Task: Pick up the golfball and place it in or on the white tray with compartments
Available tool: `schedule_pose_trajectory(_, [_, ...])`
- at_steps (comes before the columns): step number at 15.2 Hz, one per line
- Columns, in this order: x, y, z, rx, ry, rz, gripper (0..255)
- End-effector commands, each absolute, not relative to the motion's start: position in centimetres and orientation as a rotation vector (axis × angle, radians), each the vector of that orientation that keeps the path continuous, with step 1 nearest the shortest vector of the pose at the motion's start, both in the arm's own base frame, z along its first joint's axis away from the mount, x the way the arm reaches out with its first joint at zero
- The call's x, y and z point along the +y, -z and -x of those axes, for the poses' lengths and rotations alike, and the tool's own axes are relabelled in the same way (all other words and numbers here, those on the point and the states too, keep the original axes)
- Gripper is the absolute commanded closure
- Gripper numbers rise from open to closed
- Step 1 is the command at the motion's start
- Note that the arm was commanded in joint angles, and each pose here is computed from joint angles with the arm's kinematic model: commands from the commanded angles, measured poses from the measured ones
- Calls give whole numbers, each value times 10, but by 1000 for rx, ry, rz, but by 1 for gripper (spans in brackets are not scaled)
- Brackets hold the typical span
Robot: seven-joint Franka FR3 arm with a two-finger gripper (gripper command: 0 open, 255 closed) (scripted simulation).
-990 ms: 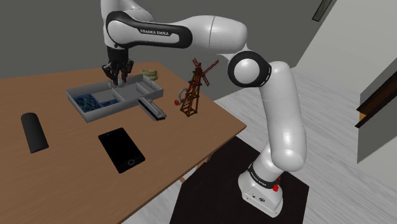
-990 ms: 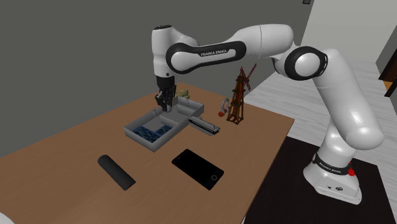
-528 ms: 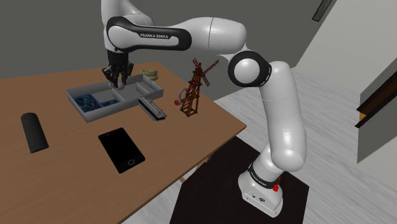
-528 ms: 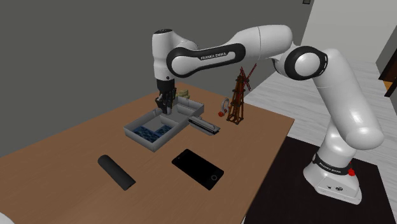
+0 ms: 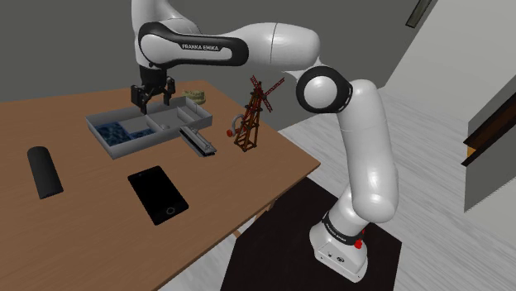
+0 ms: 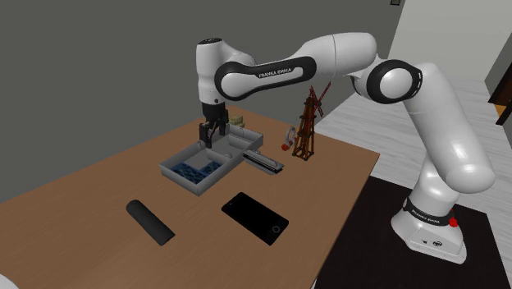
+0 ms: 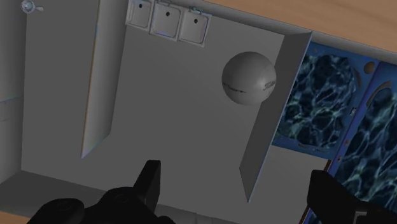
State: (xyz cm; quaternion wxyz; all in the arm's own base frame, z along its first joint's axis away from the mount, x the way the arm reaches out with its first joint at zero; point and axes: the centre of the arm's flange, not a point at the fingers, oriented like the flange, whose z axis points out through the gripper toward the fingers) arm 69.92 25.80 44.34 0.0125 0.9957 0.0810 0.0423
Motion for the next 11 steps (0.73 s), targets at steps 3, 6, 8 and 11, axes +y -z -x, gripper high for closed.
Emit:
schedule_pose_trajectory(3, [259, -483, -696, 253, -132, -3104, 0])
schedule_pose_trajectory(6, [259, -493, -695, 253, -132, -3104, 0])
schedule_pose_trajectory(8, [259, -493, -695, 253, -132, -3104, 0])
schedule_pose_trajectory(11, [259, -493, -695, 253, -132, -3104, 0])
